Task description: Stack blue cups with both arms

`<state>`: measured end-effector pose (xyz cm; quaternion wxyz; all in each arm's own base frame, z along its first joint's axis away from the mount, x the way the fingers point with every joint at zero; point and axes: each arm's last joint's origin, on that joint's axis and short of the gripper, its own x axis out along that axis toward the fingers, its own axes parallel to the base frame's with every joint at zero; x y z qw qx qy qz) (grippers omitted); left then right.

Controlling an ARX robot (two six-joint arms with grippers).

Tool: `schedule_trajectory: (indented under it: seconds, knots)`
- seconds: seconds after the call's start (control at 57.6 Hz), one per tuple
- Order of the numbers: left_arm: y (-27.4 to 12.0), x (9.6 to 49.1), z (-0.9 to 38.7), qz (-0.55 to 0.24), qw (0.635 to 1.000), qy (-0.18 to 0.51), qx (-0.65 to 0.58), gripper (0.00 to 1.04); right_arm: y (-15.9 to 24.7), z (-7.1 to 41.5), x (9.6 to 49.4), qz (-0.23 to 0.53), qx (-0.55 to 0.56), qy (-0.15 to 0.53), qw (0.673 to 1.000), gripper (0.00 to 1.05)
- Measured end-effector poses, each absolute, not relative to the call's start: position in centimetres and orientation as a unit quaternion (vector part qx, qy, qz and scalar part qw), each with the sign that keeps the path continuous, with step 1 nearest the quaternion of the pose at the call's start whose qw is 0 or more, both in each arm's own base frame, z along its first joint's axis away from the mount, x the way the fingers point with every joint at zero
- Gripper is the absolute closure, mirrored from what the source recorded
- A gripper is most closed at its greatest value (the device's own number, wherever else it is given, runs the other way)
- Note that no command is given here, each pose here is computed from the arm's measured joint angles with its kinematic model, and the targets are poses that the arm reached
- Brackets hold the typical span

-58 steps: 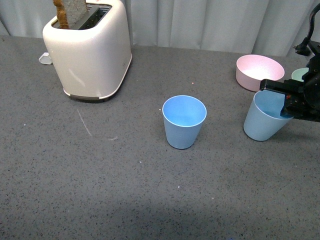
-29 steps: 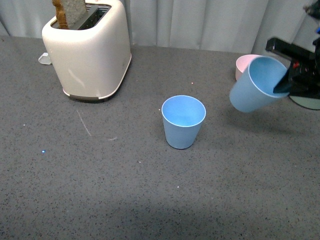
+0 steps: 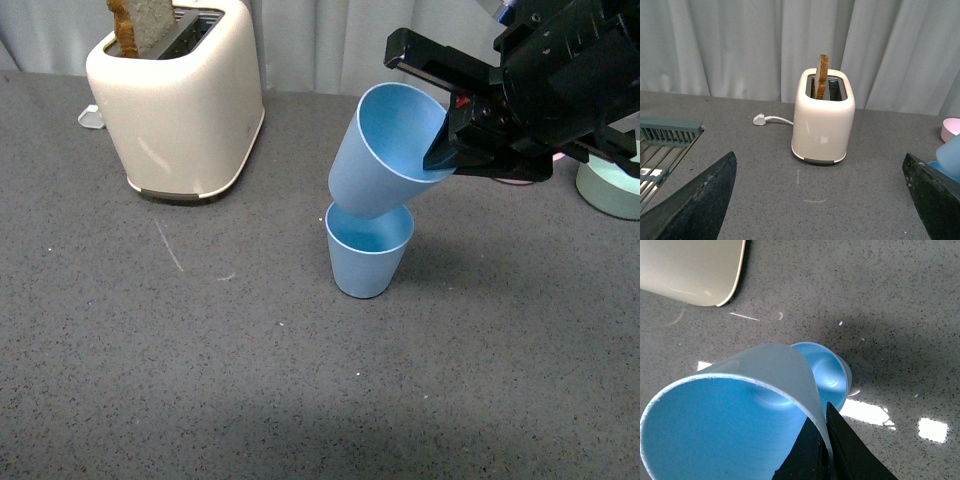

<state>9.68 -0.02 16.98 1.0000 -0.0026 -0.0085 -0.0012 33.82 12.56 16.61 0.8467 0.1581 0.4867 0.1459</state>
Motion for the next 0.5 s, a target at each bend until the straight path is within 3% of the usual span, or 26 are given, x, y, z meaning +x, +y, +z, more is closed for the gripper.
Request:
schedule_trajectory:
  seconds: [0.191, 0.365, 0.504]
  knots:
    - [-0.02, 9.68, 16.98, -0.001, 1.000, -0.008, -0.003, 0.07, 12.68, 16.20, 33.85, 0.145, 0.158, 0.493, 0.844, 1.04]
    - [-0.03, 9.68, 16.98, -0.001, 1.000, -0.008, -0.003, 0.07, 12.75, 16.31, 33.90, 0.158, 0.157, 0.481, 0.848, 0.64]
    - [-0.02, 9.68, 16.98, -0.001, 1.000, -0.008, -0.003, 0.07, 12.57, 16.89, 33.43, 0.154, 0.118, 0.436, 0.879, 0.40]
